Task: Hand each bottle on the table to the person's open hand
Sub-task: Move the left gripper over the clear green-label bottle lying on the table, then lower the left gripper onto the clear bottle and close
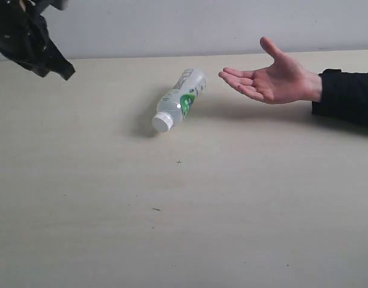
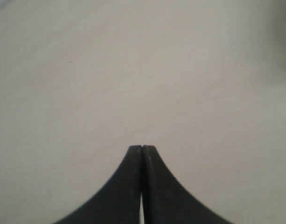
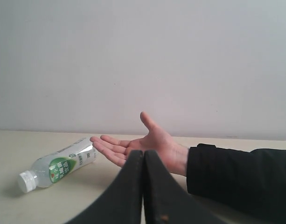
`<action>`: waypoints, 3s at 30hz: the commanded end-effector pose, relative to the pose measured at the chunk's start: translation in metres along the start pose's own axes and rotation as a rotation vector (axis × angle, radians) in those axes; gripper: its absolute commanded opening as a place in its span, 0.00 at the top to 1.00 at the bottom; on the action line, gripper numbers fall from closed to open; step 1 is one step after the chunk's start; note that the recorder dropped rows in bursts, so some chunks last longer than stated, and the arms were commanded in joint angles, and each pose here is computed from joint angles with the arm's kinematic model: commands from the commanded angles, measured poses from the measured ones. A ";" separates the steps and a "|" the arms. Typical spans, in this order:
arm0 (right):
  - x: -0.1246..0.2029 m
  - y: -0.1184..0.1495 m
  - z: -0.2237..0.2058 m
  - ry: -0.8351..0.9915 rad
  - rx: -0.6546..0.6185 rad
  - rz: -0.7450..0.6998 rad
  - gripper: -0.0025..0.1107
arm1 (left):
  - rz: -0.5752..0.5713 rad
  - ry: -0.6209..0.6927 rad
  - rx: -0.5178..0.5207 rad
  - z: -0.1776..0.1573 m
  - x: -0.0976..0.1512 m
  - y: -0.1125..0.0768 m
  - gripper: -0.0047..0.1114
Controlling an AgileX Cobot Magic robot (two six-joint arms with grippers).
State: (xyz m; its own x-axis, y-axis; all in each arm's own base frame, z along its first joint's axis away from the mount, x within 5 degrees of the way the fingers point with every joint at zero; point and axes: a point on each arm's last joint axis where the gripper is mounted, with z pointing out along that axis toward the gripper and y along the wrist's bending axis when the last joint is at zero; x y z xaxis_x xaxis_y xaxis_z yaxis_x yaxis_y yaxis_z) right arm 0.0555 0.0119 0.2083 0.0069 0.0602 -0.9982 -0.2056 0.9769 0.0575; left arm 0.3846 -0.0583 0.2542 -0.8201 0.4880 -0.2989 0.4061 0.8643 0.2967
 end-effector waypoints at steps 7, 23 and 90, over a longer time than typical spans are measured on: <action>0.001 0.000 0.000 -0.008 -0.001 -0.008 0.98 | 0.058 -0.033 0.375 -0.002 -0.042 -0.032 0.96; 0.001 0.000 0.000 -0.008 -0.001 -0.008 0.98 | 0.091 -0.251 0.461 0.002 -0.089 -0.075 0.59; 0.001 0.000 0.000 -0.008 -0.001 -0.008 0.98 | 0.008 -0.073 0.267 0.130 -0.139 -0.142 0.32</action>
State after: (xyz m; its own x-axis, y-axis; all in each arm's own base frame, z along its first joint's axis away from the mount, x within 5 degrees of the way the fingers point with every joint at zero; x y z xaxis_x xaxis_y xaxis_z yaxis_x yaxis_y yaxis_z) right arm 0.0555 0.0119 0.2083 0.0069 0.0602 -0.9982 -0.2056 0.9769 0.0575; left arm 0.4931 -0.2311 0.1316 -0.7926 0.5006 -0.3482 0.5172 0.8543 0.0510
